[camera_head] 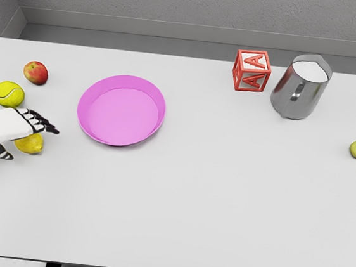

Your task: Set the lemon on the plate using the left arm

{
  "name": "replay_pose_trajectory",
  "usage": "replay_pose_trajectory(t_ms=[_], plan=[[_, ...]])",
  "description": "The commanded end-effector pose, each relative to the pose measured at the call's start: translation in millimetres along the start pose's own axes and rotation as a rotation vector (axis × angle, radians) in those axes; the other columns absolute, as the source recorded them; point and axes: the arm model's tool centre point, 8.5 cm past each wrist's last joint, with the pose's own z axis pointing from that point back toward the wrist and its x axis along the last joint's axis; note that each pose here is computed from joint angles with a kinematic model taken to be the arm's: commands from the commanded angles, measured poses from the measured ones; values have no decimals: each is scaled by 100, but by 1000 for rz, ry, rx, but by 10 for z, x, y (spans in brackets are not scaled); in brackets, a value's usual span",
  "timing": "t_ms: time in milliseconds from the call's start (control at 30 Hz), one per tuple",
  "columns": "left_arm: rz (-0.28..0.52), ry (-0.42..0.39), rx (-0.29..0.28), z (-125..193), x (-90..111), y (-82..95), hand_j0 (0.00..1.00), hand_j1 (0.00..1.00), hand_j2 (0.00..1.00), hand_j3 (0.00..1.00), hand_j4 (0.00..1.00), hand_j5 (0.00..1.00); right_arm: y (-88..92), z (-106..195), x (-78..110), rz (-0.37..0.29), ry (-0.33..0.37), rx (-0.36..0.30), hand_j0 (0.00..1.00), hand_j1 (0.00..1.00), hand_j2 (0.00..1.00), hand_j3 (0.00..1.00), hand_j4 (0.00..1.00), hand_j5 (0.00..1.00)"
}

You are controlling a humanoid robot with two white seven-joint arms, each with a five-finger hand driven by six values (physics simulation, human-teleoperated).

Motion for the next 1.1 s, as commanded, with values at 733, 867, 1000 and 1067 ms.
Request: replay_pose_trajectory(t_ms=[733,867,1000,1067], plan=[[-8,21,-30,6,-48,-56,63,63,63,63,63,63,-1,0,0,0,0,-1,100,100,100,100,100,100],[-11,22,-33,-1,-45,-64,60,60,60,60,60,60,0,0,0,0,0,0,100,100,100,100,100,100],[-14,24,-29,2,-53,-42,57,57,57,57,57,57,0,0,0,0,0,0,100,100,100,100,100,100],[-12,22,-22,14,-56,-21,57,57,57,57,57,57,-1,0,0,0,0,-1,100,100,100,100,100,100]])
